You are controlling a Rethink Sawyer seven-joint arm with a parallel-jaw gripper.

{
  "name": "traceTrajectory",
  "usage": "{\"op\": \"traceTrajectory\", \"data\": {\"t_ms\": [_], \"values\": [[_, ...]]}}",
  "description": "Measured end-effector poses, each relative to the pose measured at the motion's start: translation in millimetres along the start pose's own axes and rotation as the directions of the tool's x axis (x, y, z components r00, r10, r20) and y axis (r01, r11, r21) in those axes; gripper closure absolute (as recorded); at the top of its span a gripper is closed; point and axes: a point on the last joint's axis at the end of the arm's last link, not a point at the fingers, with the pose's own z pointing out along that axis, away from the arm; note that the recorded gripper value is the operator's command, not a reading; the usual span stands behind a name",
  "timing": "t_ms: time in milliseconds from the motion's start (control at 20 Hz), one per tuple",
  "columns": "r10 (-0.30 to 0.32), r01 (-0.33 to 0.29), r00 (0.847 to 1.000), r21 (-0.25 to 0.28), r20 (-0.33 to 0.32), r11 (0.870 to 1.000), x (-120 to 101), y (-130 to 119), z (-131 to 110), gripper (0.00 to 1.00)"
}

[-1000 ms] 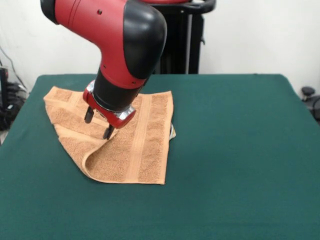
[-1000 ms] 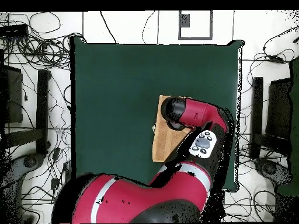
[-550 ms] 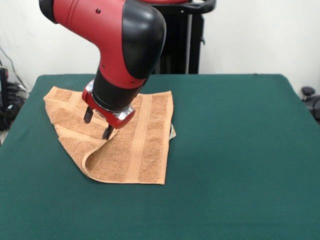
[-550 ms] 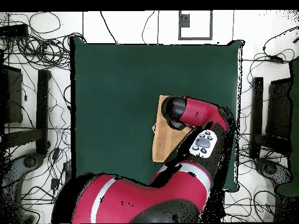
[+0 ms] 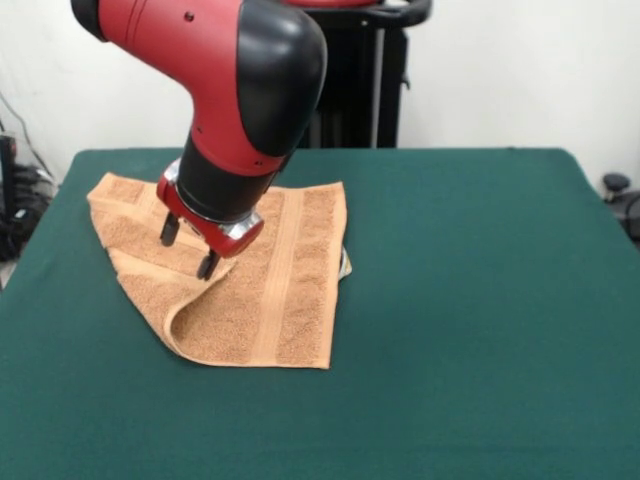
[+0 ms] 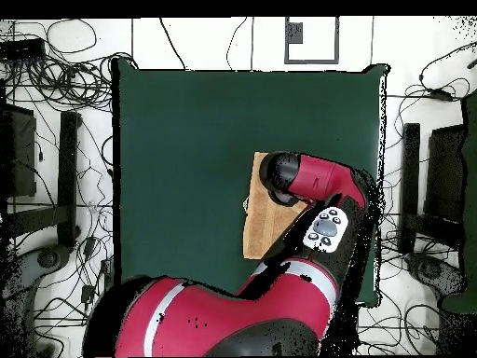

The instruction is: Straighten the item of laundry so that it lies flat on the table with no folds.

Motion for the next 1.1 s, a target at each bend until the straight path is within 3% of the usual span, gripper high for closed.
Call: {"op": "traceTrajectory", "data": {"t_ms": [450, 1100], "values": [[0.006, -0.006, 1.0, -0.005, 0.009, 1.0, -5.8, 4.2, -0.8, 0.0], [-0.02, 0.02, 1.0, 0.005, -0.006, 1.0, 4.9, 25.8, 21.0, 0.0]]}}
